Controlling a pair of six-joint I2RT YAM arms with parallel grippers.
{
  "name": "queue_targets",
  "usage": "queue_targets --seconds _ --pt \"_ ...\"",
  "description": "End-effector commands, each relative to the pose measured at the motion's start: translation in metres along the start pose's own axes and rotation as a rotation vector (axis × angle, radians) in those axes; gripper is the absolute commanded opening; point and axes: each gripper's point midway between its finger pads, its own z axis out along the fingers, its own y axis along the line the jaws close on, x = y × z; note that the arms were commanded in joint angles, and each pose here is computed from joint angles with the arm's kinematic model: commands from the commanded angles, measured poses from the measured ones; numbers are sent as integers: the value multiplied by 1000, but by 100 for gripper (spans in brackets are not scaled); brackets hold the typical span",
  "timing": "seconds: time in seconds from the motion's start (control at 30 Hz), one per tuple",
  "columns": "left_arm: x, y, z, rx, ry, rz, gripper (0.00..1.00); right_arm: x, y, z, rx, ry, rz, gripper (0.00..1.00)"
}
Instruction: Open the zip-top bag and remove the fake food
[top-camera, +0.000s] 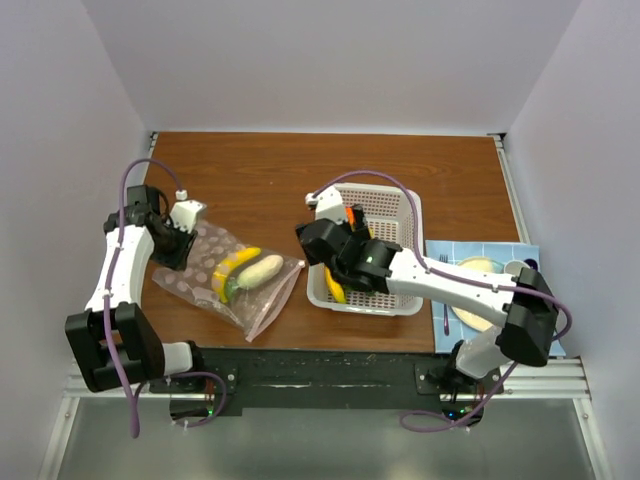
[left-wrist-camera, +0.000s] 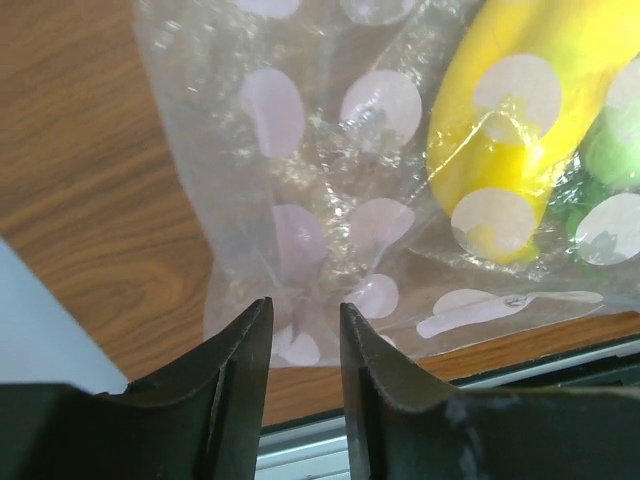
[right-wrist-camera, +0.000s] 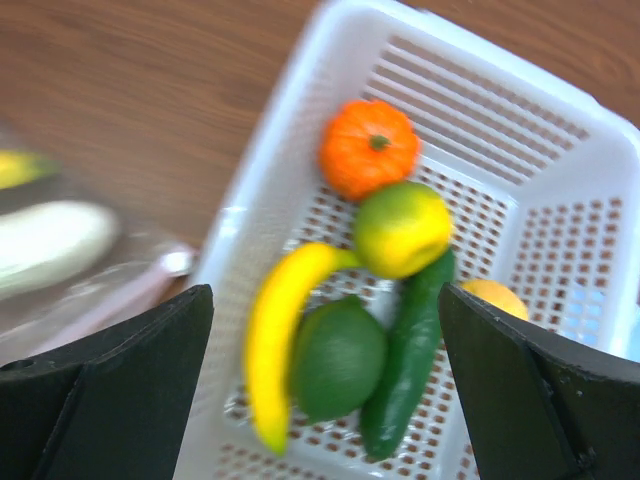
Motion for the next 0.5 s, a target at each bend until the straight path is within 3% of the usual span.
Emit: queue_targets --seconds 0.0,0.1,0.2,0.23,0.3,0.33,0.47 --pt "-39 27 -33 -100 -103 5 40 -14 38 -38 -108 -89 -31 99" --pt "-59 35 -56 -120 -144 16 45 10 83 -58 -233 -110 -82 99" --pt "-74 38 -69 -112 -182 29 42 37 122 -65 -322 -116 -143 87" --pt "-79 35 -69 -90 -190 24 41 50 136 -63 -359 -102 -181 78" --pt "-88 9 -60 36 -218 43 33 57 148 -57 -372 -101 -181 67" --pt "-86 0 -46 79 -195 15 31 59 154 -55 -383 -101 -191 58" --pt "-98 -21 -6 160 -209 1 22 70 179 -41 -405 -100 -224 49"
